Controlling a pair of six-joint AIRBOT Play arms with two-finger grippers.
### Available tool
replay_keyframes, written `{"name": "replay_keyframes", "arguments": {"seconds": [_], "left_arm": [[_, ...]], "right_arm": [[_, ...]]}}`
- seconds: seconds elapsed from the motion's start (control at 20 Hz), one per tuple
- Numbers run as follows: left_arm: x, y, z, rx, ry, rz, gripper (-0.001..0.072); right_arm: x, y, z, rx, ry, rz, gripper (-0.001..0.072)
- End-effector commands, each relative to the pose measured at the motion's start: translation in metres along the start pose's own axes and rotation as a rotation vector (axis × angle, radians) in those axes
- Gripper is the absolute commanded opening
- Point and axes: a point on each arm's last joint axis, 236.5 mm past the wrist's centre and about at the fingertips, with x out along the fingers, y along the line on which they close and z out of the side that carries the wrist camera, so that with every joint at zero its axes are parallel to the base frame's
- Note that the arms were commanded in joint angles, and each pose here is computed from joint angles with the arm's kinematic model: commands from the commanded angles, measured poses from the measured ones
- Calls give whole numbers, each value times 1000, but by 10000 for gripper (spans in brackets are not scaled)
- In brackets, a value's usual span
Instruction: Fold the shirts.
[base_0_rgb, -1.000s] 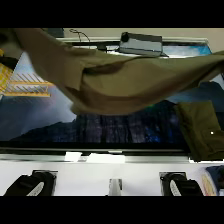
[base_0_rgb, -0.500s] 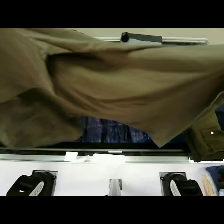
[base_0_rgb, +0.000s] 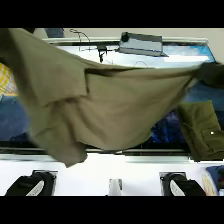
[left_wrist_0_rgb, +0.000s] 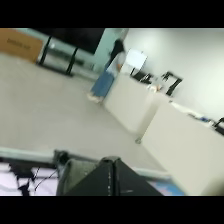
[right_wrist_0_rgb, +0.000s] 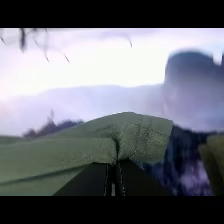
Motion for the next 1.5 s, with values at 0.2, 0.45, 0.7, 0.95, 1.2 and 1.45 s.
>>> {"name": "replay_keyframes", "arguments": {"seconds": [0.2,0.45,0.7,0.95,1.2,1.45], "left_arm": [[61,155,-237,-356,533,329,34],[58,164,-298,-395,683,358,35],[31,148,-344,-434,901,336,431],[-79,187,-351,-338,1346,427,349],[-157,231,-366,-353,1520,597,580],[-150,232,-395,-427,1427,585,501]], "right_arm": [[197,-18,-81,176,375,-3,26],[221,-5,-54,294,249,58,26],[219,4,-55,361,262,85,263],[171,-58,-131,6,609,-151,517],[134,-58,-211,-9,895,-130,514],[108,-46,-258,32,986,-77,515]]}}
